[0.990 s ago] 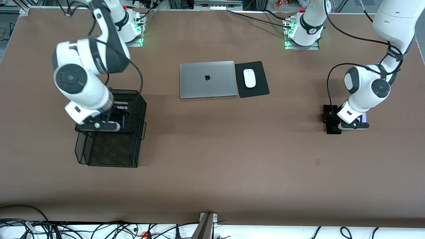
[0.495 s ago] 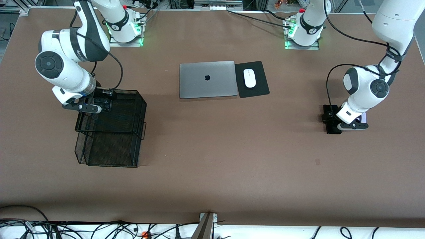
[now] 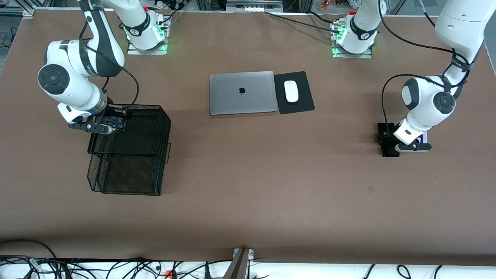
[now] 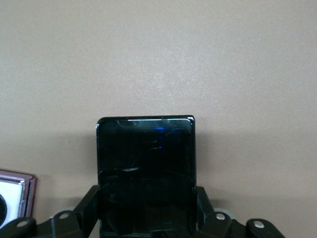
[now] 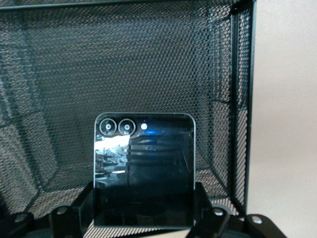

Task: Place phones with both arms
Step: 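Carry the flip phone into the mesh basket with the right gripper, release, then carry the black slab phone to the table center with the left gripper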

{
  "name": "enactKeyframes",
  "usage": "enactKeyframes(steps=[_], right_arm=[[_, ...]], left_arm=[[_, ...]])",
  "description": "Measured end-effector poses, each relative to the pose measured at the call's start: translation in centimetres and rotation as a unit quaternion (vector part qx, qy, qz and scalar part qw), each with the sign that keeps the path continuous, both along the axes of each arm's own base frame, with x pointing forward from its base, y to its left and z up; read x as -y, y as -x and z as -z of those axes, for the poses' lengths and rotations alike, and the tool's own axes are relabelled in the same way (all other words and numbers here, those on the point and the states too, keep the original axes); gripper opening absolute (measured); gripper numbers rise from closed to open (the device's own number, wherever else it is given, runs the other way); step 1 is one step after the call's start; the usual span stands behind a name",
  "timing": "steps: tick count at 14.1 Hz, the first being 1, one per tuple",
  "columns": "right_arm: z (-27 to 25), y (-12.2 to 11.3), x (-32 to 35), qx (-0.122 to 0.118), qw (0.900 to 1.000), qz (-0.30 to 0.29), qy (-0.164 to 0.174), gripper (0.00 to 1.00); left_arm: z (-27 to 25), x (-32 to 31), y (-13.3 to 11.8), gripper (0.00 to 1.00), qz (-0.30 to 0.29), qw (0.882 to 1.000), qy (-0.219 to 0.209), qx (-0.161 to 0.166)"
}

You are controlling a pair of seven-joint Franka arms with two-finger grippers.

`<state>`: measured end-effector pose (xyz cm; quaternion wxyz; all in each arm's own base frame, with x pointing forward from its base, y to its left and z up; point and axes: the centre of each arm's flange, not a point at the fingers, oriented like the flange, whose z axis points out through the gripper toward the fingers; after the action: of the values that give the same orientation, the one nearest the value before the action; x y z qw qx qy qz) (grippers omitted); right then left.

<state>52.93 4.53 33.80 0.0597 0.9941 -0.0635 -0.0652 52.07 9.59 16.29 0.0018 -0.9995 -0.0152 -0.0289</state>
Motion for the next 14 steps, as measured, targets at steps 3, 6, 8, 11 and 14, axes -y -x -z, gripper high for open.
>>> enactKeyframes(steps=[3,6,8,11,14], right_arm=[[1.0,-0.2,1.5,-0.006,1.000,-0.002,0.005,0.81],[1.6,-0.2,2.2,-0.012,1.000,0.001,0.008,0.81],[1.8,-0.2,2.2,-0.014,1.000,0.001,0.009,0.81],[2.2,-0.2,2.2,-0.018,1.000,0.001,0.011,0.81],[2.6,-0.3,2.2,-0.018,1.000,0.001,0.013,0.81]], left_arm=[[0.0,0.1,-0.1,0.80,-0.006,1.000,0.001,-0.002],[-0.7,1.2,-1.3,0.80,-0.012,1.000,0.008,-0.023],[-2.1,2.1,-2.9,0.80,-0.016,0.999,0.012,-0.042],[-4.6,3.8,-5.2,0.80,-0.029,0.998,0.016,-0.053],[-6.3,9.4,-6.7,0.80,-0.043,0.998,0.029,-0.045]])
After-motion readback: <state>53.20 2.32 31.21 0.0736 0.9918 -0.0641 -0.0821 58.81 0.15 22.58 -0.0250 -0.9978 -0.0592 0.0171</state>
